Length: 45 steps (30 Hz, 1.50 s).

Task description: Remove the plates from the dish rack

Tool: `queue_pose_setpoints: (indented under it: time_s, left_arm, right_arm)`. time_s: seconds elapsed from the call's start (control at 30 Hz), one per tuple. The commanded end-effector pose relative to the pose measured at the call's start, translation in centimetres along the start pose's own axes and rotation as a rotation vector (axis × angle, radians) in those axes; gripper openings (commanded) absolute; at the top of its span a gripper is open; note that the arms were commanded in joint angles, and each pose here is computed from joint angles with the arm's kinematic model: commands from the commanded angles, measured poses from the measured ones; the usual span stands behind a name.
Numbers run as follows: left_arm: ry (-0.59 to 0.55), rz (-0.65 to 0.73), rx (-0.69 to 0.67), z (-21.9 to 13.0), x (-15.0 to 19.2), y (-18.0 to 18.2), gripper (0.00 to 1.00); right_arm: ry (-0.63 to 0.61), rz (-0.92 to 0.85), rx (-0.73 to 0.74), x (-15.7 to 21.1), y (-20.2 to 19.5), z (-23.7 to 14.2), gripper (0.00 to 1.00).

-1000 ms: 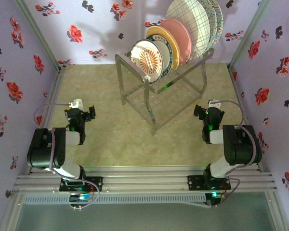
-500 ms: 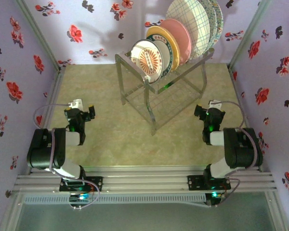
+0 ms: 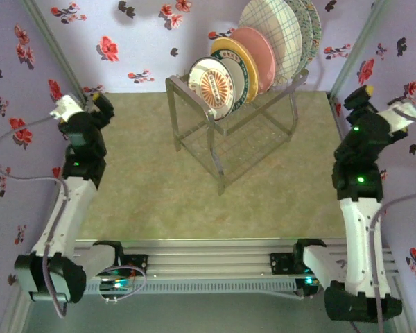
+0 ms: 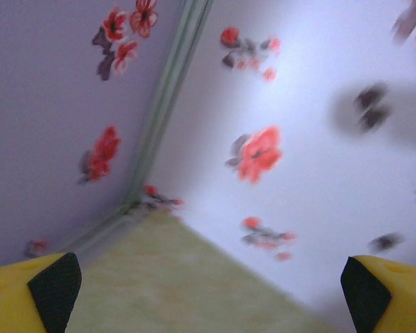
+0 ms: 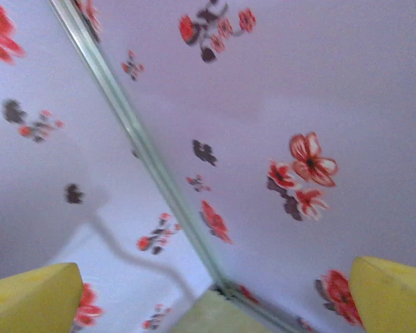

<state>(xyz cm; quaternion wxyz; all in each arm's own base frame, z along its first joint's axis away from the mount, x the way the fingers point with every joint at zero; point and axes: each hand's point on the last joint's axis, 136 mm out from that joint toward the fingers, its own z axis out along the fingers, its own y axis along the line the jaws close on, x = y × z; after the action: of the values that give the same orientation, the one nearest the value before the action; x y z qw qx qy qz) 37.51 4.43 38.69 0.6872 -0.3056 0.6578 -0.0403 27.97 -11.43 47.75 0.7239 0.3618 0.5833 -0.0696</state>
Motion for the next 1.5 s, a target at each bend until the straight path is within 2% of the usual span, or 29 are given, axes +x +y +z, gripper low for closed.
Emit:
queue_pose_setpoints:
  time_s: [0.0,0.07,0.17,0.33,0.4,0.5,0.7,0.77,0.87,0.93,1.17,1.47]
  left_arm:
    - [0.258,-0.291,-0.079,0.3,4.7,1.8,1.0]
    - [0.313,-0.31,-0.031,0.5,4.2,-0.7,1.0]
    - [0.388,-0.227,0.014,-0.4,3.7,-4.3,1.0]
    - [0.415,-0.106,0.171,-4.0,3.0,-9.2,1.0]
    - [0.441,-0.048,0.233,-5.6,3.2,-10.6,1.0]
    - [0.478,0.049,0.356,-8.4,3.6,-12.9,1.0]
    - [0.515,0.149,0.608,-12.8,4.2,-16.5,1.0]
    - [0.526,0.168,0.694,-14.1,4.3,-17.8,1.0]
    - [0.527,0.197,0.799,-15.8,4.2,-19.3,1.0]
    - [0.519,0.211,0.858,-16.8,3.8,-20.1,1.0]
    - [0.448,0.183,1.014,-19.4,1.4,-22.2,1.0]
    - [0.364,0.104,1.091,-20.3,-1.9,-24.3,0.99]
  right_arm:
    - [0.227,0.009,-0.08,3.4,2.2,1.4,0.99]
    - [0.25,-0.029,-0.103,2.2,4.3,2.9,0.99]
    - [0.314,-0.125,-0.132,1.8,6.7,4.9,0.99]
    - [0.282,-0.157,-0.301,0.5,10.3,5.5,0.99]
    - [0.287,-0.171,-0.403,0.9,11.4,5.5,0.94]
    - [0.29,-0.221,-0.6,2.4,13.2,5.0,0.92]
    - [0.28,-0.21,-0.903,5.3,13.5,5.0,0.9]
    - [0.303,-0.243,-0.979,6.6,13.8,4.9,0.86]
    - [0.306,-0.328,-1.103,8.4,14.4,4.3,0.75]
    - [0.309,-0.353,-1.122,8.9,14.5,4.5,0.71]
    - [0.312,-0.363,-1.168,9.8,15.0,5.6,0.68]
    - [0.331,-0.286,-1.249,10.4,17.0,7.3,0.65]
